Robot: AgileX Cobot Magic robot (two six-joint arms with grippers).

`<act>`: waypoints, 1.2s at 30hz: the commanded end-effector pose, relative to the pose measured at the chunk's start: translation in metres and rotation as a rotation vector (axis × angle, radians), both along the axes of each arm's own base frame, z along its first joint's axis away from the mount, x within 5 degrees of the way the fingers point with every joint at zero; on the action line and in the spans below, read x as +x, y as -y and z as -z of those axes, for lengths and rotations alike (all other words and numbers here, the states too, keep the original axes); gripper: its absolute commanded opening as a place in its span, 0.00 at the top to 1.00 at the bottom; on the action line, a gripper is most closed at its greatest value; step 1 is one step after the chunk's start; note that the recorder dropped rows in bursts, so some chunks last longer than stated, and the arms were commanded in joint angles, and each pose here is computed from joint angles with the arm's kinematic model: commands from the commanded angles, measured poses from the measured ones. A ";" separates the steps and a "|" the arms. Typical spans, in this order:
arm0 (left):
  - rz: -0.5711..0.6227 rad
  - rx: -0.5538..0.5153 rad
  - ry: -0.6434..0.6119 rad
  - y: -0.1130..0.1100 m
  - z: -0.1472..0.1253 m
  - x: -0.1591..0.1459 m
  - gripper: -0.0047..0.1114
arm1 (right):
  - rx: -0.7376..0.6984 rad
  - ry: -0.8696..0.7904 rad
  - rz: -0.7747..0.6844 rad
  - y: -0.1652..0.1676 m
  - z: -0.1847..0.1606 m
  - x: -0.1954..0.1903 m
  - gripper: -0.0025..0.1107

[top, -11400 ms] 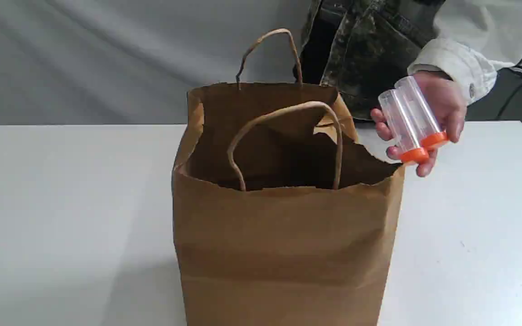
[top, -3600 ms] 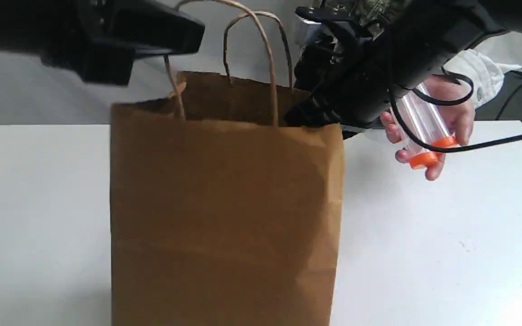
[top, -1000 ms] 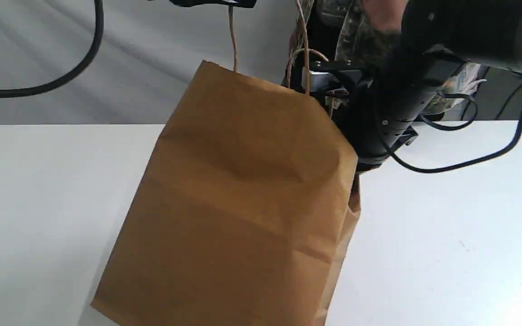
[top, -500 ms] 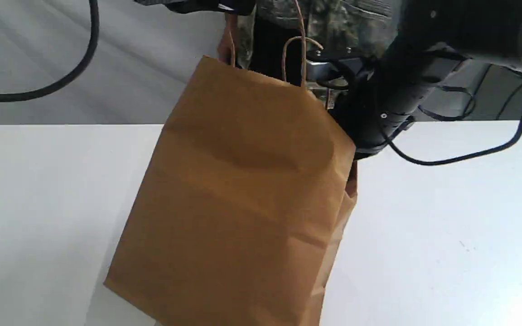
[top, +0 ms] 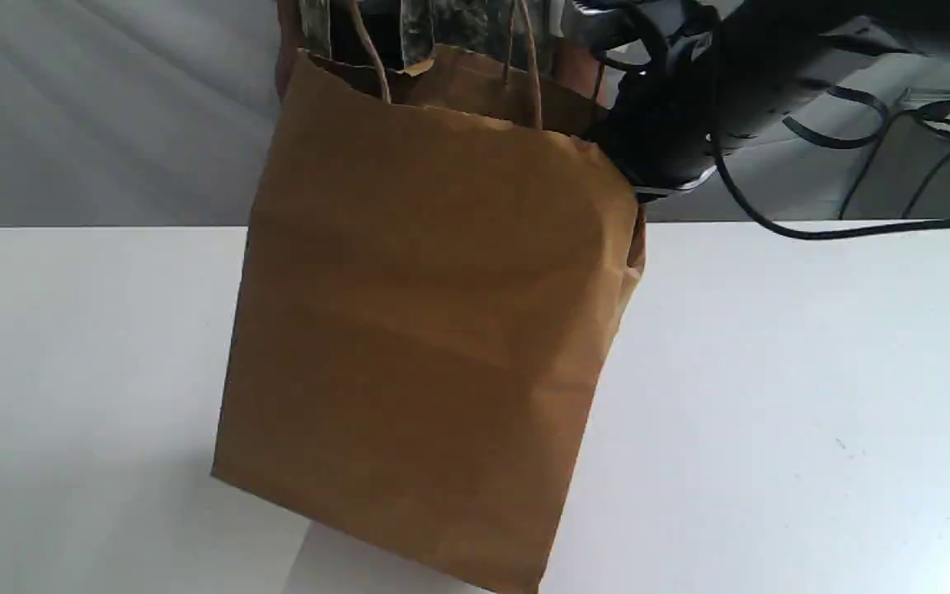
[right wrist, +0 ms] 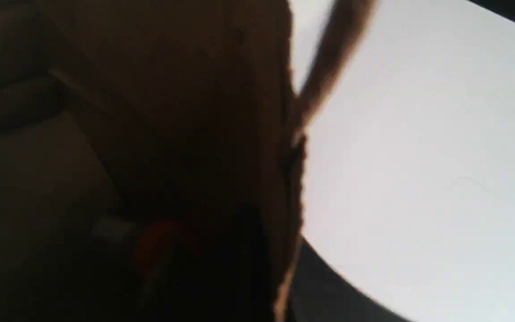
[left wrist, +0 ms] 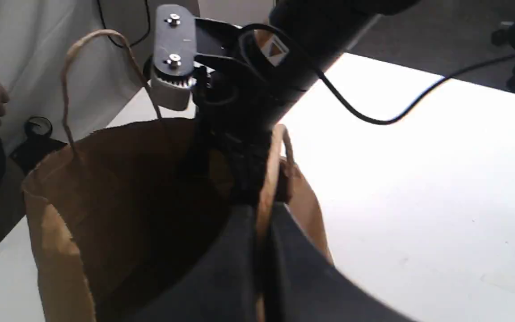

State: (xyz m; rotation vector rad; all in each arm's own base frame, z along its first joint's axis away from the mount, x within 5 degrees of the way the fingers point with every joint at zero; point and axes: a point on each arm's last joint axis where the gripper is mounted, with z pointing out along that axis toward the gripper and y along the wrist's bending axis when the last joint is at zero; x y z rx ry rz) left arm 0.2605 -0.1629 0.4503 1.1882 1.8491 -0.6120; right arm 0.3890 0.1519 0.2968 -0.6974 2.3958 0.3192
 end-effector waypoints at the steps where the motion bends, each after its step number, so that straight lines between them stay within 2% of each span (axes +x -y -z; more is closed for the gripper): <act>1: -0.011 0.021 0.019 -0.011 -0.004 -0.023 0.96 | -0.017 0.074 -0.064 -0.001 -0.005 0.001 0.98; 4: -0.047 0.060 0.017 -0.021 0.013 -0.036 0.96 | -0.023 0.127 -0.083 -0.002 -0.008 0.004 0.98; 10: -0.184 0.004 0.029 -0.036 0.059 -0.055 0.96 | -0.002 0.215 -0.050 -0.002 -0.013 0.010 0.98; 14: -0.200 -0.003 0.010 -0.040 0.079 -0.064 0.96 | 0.045 0.201 -0.035 -0.005 -0.013 0.011 0.98; 17: -0.198 -0.008 0.001 -0.040 0.081 -0.065 0.96 | 0.067 0.160 -0.035 -0.008 -0.006 0.011 0.98; 22: -0.212 -0.101 0.000 -0.036 0.070 -0.064 0.96 | 0.053 0.076 -0.056 -0.010 0.010 0.011 0.98; 26: -0.211 -0.095 0.012 -0.037 0.068 -0.064 0.94 | 0.096 0.045 -0.047 -0.013 0.013 0.011 0.96; 29: -0.209 -0.084 0.013 -0.037 0.069 -0.063 0.83 | 0.143 0.047 -0.028 -0.015 0.011 0.012 0.85; 36: -0.213 -0.087 0.010 -0.037 0.069 -0.063 0.41 | 0.150 0.035 -0.052 -0.017 0.011 0.010 0.43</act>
